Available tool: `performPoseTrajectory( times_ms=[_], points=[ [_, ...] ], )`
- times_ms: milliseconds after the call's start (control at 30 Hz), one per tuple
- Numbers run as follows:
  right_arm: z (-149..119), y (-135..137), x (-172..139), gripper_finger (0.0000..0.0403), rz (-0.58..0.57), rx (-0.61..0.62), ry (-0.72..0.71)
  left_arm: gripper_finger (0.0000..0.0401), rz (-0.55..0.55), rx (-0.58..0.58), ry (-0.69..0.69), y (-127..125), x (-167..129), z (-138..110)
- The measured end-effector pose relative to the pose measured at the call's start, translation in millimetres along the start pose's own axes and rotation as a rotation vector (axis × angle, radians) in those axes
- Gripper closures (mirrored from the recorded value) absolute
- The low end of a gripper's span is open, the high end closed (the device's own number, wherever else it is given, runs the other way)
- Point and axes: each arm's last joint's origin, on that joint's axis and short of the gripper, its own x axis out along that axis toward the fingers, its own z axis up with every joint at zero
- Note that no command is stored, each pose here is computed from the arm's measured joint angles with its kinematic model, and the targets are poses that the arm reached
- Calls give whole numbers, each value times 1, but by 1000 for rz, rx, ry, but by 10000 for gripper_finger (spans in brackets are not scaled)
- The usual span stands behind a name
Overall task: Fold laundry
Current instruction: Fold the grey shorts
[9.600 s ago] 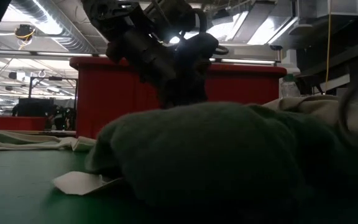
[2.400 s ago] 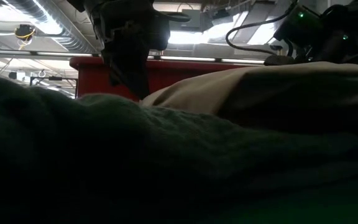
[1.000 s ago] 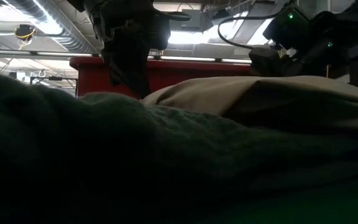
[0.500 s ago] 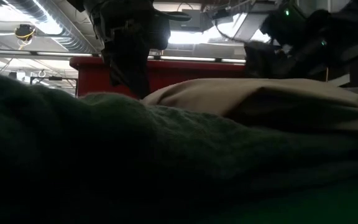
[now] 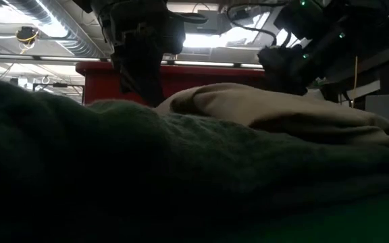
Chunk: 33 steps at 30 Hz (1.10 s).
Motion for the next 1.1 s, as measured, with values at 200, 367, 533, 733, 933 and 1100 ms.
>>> performPoseTrajectory(
  times_ms=[200, 367, 533, 733, 933, 1100],
  points=[
    [-3, -2, 4, 375, -31, -12, 16, 401, 0, 0, -1, 0, 0, 0],
    [-4, -2, 4, 326, -34, -12, 20, 401, 13, 0, -8, 0, 0, 0],
    [-4, -2, 4, 263, -37, -14, 24, 399, 36, 34, -20, 1, 0, 1],
    [-6, -3, 3, 214, -36, -31, 101, 344, 37, 51, -20, 1, 0, 1],
    [-2, -1, -5, 203, -102, -65, 236, 281, 8, 9, -4, 3, 0, 2],
    [7, 1, -15, 205, -169, -91, 316, 267, -81, -98, 49, 10, -1, 5]
  ],
)
